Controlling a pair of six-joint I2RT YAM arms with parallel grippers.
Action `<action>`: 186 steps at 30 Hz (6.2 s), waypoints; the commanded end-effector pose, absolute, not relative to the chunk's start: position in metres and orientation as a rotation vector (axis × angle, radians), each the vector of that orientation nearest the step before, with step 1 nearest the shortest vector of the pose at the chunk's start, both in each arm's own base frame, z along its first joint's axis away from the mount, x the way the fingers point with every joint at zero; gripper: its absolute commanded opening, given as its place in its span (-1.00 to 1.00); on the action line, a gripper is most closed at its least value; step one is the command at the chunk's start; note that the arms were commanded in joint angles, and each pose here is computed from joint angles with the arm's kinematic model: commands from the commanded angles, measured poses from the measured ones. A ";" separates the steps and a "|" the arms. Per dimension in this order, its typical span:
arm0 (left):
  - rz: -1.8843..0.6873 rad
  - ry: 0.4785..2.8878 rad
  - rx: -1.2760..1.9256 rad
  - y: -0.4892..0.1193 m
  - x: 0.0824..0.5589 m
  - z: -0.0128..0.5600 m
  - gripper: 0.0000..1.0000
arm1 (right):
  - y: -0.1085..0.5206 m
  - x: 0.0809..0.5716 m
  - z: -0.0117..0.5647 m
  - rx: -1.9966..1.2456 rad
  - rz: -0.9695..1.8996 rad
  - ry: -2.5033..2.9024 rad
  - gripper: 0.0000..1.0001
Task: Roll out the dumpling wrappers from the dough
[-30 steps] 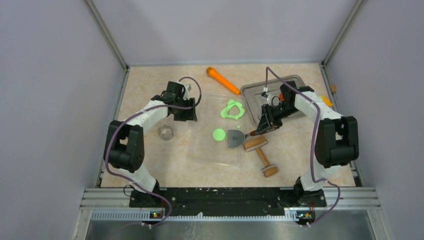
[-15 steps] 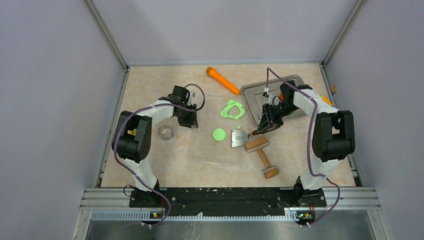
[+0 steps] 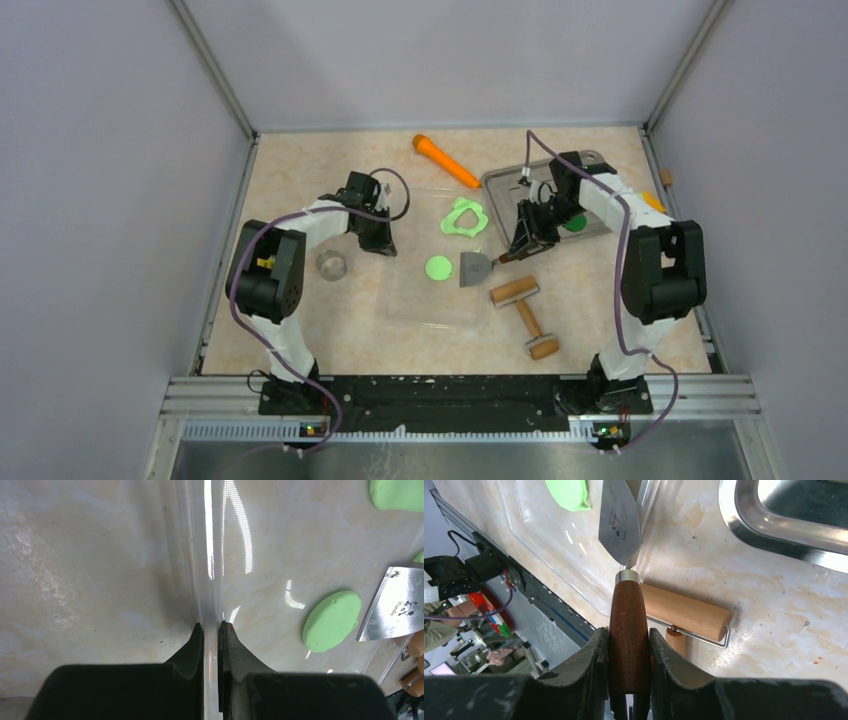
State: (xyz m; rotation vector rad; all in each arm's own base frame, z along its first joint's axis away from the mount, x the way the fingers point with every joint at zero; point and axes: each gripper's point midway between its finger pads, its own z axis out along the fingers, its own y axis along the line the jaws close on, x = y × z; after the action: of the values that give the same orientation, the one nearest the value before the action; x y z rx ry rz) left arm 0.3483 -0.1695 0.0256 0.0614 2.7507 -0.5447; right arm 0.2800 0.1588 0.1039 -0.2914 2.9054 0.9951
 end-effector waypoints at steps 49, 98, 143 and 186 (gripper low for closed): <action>-0.611 2.754 0.105 -0.179 0.347 0.015 -1.00 | 0.226 0.319 0.102 -0.658 1.285 2.661 -1.00; -0.789 2.621 0.112 -0.200 0.353 0.065 -0.82 | 0.010 0.402 0.130 0.126 0.677 2.901 -1.00; -0.805 2.572 0.101 -0.197 0.339 0.083 -0.79 | -0.002 0.486 0.177 -0.663 -0.517 2.686 -1.00; -0.786 2.507 0.169 -0.198 0.353 0.105 -0.64 | 0.096 0.461 0.298 -0.732 -0.134 2.313 -1.00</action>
State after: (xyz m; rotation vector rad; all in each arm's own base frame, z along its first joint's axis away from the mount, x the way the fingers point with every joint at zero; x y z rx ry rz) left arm 0.3328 -0.1895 0.0629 0.0783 2.6424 -0.7579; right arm 0.4654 0.1168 0.2350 -0.8892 2.4388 -0.2324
